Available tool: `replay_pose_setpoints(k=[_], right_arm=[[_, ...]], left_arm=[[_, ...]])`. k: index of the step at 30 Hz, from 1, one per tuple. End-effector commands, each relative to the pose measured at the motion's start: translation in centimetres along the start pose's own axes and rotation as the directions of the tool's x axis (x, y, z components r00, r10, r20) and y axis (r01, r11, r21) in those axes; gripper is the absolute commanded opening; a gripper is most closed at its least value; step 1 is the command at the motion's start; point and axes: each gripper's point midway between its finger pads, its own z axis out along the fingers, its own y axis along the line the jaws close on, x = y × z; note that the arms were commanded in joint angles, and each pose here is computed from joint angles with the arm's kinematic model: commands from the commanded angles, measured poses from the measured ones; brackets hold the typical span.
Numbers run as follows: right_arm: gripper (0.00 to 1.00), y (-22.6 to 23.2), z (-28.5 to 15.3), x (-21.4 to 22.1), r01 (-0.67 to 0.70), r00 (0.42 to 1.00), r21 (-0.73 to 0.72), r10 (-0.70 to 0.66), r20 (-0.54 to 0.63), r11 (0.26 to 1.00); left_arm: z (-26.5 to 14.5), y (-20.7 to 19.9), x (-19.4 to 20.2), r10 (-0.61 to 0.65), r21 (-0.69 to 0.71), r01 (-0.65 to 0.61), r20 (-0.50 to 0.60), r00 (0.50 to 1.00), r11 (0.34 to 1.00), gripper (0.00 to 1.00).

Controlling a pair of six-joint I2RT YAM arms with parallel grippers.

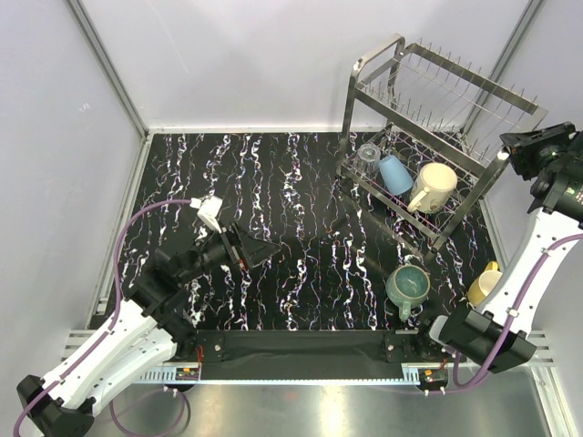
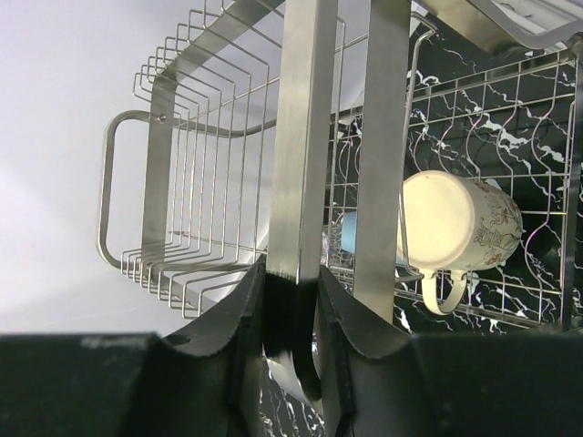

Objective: Load the cups into the dish rack

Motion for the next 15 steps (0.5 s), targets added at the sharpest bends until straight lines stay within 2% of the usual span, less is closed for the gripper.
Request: replay_pose_setpoints(k=[1,8,12,15], right_arm=[[0.21,2.1,-1.9,0.5,-0.054,0.999,-0.051,0.054,0.002,0.997],[0.05,2.2,-2.5,0.7,-0.109,0.994,-0.02,0.109,0.014,0.994],[0.0,2.4,-2.3,1.0,-0.132,0.991,-0.016,0.132,0.004,0.991],[0.0,3.1,-2.6,1.1,-0.112,0.994,-0.011,0.112,0.017,0.994]], left_arm=[[0.0,-0.9,-0.3,0.01,0.055,-0.01,0.015,1.0,0.998,0.99],[-0.2,-1.5,-0.5,0.016,0.061,-0.017,0.009,1.0,0.998,0.99],[-0.3,-1.7,-0.7,0.017,0.065,-0.018,0.016,1.0,0.998,0.99],[-0.4,-1.8,-0.8,0.014,0.067,-0.015,0.022,1.0,0.998,0.99]])
